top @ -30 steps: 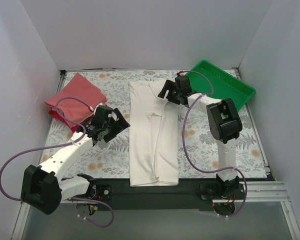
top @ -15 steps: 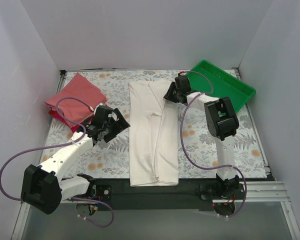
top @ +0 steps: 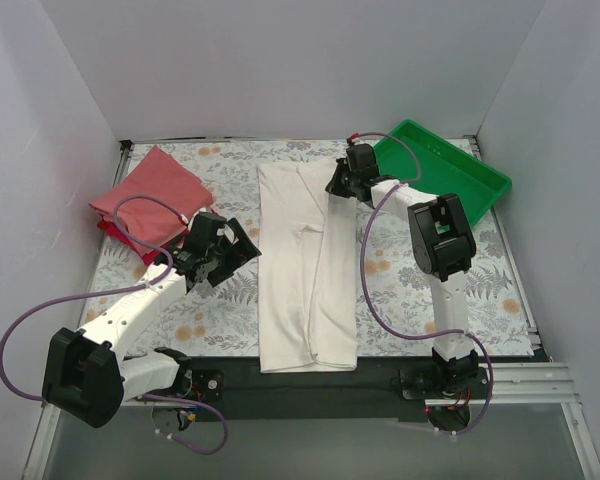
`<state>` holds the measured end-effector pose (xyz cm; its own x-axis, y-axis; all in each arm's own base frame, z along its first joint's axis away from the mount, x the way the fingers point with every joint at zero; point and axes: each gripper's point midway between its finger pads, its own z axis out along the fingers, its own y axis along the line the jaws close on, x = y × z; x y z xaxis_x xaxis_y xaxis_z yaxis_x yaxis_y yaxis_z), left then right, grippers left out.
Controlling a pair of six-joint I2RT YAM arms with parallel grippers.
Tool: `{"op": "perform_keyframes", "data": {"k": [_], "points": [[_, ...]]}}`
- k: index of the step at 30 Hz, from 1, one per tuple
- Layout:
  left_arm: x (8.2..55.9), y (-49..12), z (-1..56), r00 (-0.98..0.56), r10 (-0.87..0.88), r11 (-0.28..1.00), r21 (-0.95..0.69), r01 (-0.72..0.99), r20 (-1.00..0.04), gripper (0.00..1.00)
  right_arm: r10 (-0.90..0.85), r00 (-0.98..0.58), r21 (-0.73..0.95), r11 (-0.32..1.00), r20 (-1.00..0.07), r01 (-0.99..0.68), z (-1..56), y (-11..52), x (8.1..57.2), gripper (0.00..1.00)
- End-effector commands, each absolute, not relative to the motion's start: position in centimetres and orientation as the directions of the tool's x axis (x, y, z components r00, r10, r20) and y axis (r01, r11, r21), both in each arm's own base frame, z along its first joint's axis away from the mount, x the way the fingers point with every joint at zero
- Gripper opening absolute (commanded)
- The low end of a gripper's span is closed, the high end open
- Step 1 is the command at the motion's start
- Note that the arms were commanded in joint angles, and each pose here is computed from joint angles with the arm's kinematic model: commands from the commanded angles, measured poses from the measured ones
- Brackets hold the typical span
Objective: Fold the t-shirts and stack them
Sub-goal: Fold the tshirt
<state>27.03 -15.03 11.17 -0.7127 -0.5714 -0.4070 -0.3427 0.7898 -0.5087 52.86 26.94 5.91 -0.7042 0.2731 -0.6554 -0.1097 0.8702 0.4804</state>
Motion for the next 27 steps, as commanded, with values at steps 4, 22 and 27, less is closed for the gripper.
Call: {"op": "perform_keyframes", "data": {"k": [4,22,27], "points": [[26.7,-15.2,10.7,-0.724,-0.561,0.795,-0.505,-0.336,-0.402,0.93,0.146,-0.623,0.444,0.822,-0.769,-0.356,10.7,30.5,53.3,0.01],[26.5,-15.3,10.3,-0.732,-0.556,0.796,-0.506,-0.332,-0.394,0.93,-0.07,-0.573,0.346,0.735,-0.817,-0.583,9.3,35.2,49.7,0.01],[26.4,-15.4,10.3,-0.733,-0.555,0.796,-0.508,-0.33,-0.393,0.93,-0.097,-0.566,0.341,0.71,-0.819,-0.616,8.9,36.6,49.0,0.01]]}}
